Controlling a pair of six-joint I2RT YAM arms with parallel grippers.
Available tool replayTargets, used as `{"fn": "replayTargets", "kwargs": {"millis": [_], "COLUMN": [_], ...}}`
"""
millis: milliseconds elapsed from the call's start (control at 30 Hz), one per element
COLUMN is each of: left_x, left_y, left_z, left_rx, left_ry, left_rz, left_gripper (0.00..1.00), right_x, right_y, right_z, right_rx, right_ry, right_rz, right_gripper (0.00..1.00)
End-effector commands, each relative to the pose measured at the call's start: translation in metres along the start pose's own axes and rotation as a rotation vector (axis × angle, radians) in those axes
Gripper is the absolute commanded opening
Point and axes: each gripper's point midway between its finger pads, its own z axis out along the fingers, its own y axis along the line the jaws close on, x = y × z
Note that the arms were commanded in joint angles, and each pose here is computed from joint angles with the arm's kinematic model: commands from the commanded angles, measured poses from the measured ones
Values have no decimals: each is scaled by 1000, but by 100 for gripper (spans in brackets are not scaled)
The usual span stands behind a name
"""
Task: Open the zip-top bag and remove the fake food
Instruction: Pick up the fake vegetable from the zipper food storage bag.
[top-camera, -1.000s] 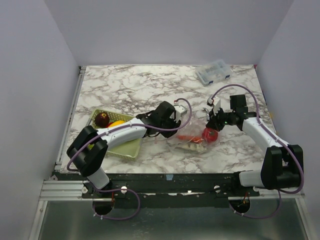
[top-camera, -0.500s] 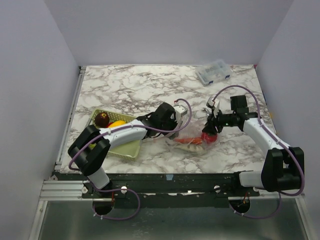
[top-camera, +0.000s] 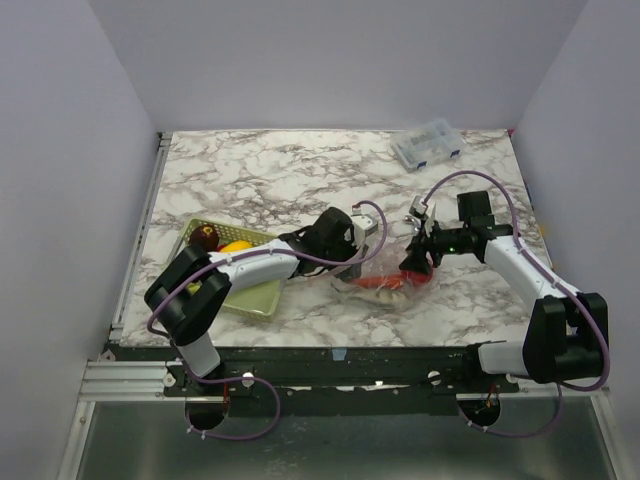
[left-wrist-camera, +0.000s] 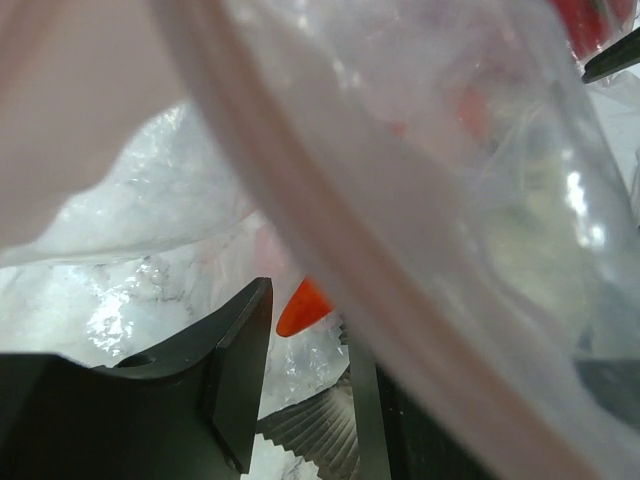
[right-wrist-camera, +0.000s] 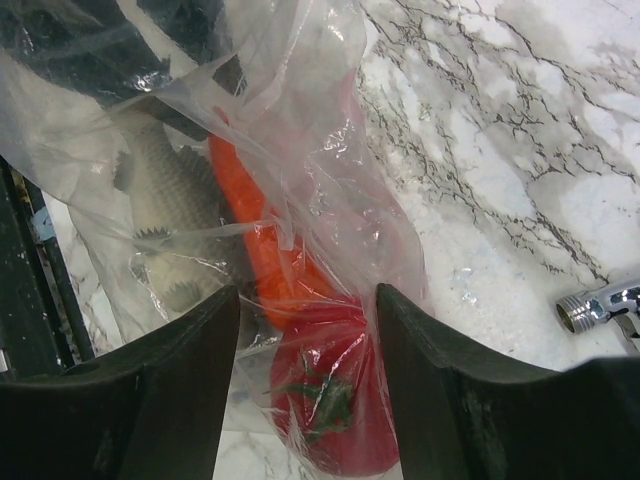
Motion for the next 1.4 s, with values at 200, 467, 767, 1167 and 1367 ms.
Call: {"fn": "replayTargets", "kwargs": {"millis": [200, 467, 767, 1167, 1367], "left_x": [14, 22, 33, 44, 49], "left_y": [-7, -10, -19, -6, 2], "left_z": [15, 22, 31, 40, 42], "left_rx": [49, 50, 66, -63, -143], "left_ry": [39, 65, 114, 156, 159], "left_rz": [-24, -27, -5, 10, 28], "left_gripper": [38, 41, 46, 53, 47], "right_x": [13, 21, 24, 24, 24], "right_y": [-6, -6, -6, -5, -5], "right_z": [8, 14, 16, 17, 17], "right_rx": [25, 19, 19, 17, 14], "right_ry": [49, 90, 106, 113, 114], "right_rz": [15, 19, 20, 17, 18], "right_gripper": [61, 61, 61, 60, 60]}}
